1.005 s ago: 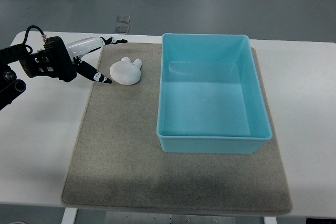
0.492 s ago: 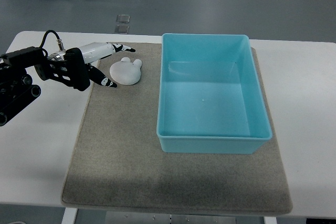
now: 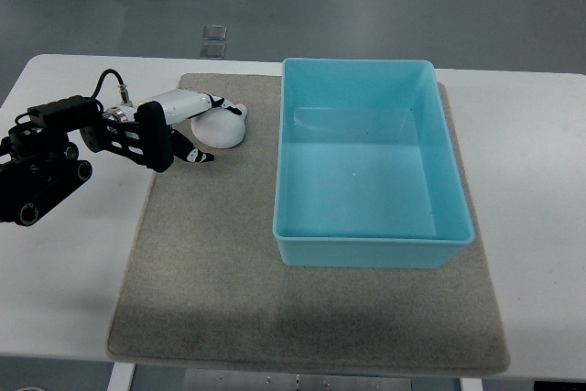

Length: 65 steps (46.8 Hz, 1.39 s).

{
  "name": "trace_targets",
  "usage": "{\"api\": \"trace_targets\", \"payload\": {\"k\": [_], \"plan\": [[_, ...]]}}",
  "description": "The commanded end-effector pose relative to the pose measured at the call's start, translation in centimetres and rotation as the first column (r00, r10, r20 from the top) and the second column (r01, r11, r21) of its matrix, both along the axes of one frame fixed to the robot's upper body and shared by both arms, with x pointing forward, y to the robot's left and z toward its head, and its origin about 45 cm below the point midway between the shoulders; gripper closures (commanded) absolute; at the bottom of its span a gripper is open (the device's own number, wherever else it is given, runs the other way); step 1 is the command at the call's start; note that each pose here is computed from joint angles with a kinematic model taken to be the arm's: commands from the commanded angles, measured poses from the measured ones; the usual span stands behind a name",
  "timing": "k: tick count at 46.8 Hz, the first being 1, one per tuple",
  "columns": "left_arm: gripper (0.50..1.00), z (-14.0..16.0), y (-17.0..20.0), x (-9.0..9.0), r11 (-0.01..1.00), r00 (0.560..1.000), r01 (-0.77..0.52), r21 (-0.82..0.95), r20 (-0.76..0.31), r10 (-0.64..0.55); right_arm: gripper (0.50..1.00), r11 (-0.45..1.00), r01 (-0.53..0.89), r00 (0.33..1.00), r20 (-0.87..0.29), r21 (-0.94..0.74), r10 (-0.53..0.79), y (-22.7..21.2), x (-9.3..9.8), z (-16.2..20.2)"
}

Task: Place white toy into blue box with left hand
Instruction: 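Lift the bunny with the left hand and carry it over the blue box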

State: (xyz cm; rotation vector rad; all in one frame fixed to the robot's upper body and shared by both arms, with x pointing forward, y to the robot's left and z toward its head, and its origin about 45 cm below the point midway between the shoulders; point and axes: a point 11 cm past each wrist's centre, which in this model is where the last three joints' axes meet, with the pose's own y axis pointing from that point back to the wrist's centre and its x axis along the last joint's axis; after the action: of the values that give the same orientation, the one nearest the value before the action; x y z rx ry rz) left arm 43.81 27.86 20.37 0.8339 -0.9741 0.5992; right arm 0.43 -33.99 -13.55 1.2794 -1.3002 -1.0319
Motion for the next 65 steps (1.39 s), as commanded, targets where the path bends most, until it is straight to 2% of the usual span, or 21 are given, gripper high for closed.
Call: {"api": "trace_targets", "payload": {"k": [1, 6, 10, 12, 15, 23, 31, 37, 45, 52, 56, 65], "plan": [[0.694, -0.3, -0.3, -0.1, 1.000, 1.000, 0.010, 0.009, 0.006, -0.010, 0.564, 1.000, 0.001, 1.000, 0.000, 0.000, -0.001, 0.0, 0.0, 0.0], [0.784, -0.3, -0.4, -0.1, 1.000, 1.000, 0.011, 0.009, 0.005, -0.011, 0.564, 1.000, 0.000, 1.000, 0.000, -0.001, 0.000, 0.0, 0.0, 0.0], [0.876, 0.0, -0.5, 0.1, 1.000, 1.000, 0.011, 0.010, 0.014, -0.011, 0.564, 1.000, 0.000, 1.000, 0.000, -0.001, 0.000, 0.0, 0.0, 0.0], [0.904, 0.2, -0.5, 0.2, 1.000, 1.000, 0.009, 0.008, 0.017, -0.009, 0.564, 1.000, 0.000, 1.000, 0.000, 0.001, 0.000, 0.0, 0.0, 0.0], [0.941, 0.7, -0.5, 0.5, 1.000, 1.000, 0.007, 0.009, 0.029, -0.007, 0.564, 1.000, 0.000, 1.000, 0.000, -0.001, 0.000, 0.0, 0.0, 0.0], [1.000, 1.8, -0.5, 1.1, 1.000, 0.999, -0.001, -0.004, 0.054, 0.001, 0.564, 1.000, 0.000, 1.000, 0.000, 0.001, 0.000, 0.0, 0.0, 0.0], [1.000, 4.1, -0.4, 1.9, 1.000, 0.990, -0.007, -0.015, 0.139, 0.009, 0.564, 1.000, 0.000, 1.000, 0.000, -0.001, 0.000, 0.0, 0.0, 0.0], [1.000, 6.5, -0.5, 2.7, 0.996, 0.980, -0.023, -0.091, 0.192, 0.041, 0.564, 1.000, 0.000, 1.000, 0.000, -0.001, 0.000, 0.0, 0.0, 0.0], [1.000, 10.5, -3.1, 2.4, 0.985, 0.963, 0.064, -0.158, 0.267, -0.020, 0.564, 1.000, 0.000, 1.000, 0.000, -0.001, 0.000, 0.0, 0.0, 0.0], [1.000, 13.7, -7.9, 0.6, 0.958, 0.932, 0.225, -0.178, 0.327, -0.158, 0.564, 1.000, 0.000, 1.000, 0.000, 0.001, 0.000, 0.0, 0.0, 0.0], [1.000, 14.1, -10.2, -0.6, 0.936, 0.916, 0.299, -0.185, 0.329, -0.228, 0.564, 1.000, 0.001, 1.000, 0.000, 0.000, -0.001, 0.0, 0.0, 0.0], [1.000, 11.7, -15.4, -3.3, 0.882, 0.892, 0.431, -0.190, 0.238, -0.384, 0.564, 1.000, 0.000, 1.000, 0.000, 0.001, 0.000, 0.0, 0.0, 0.0]]}}
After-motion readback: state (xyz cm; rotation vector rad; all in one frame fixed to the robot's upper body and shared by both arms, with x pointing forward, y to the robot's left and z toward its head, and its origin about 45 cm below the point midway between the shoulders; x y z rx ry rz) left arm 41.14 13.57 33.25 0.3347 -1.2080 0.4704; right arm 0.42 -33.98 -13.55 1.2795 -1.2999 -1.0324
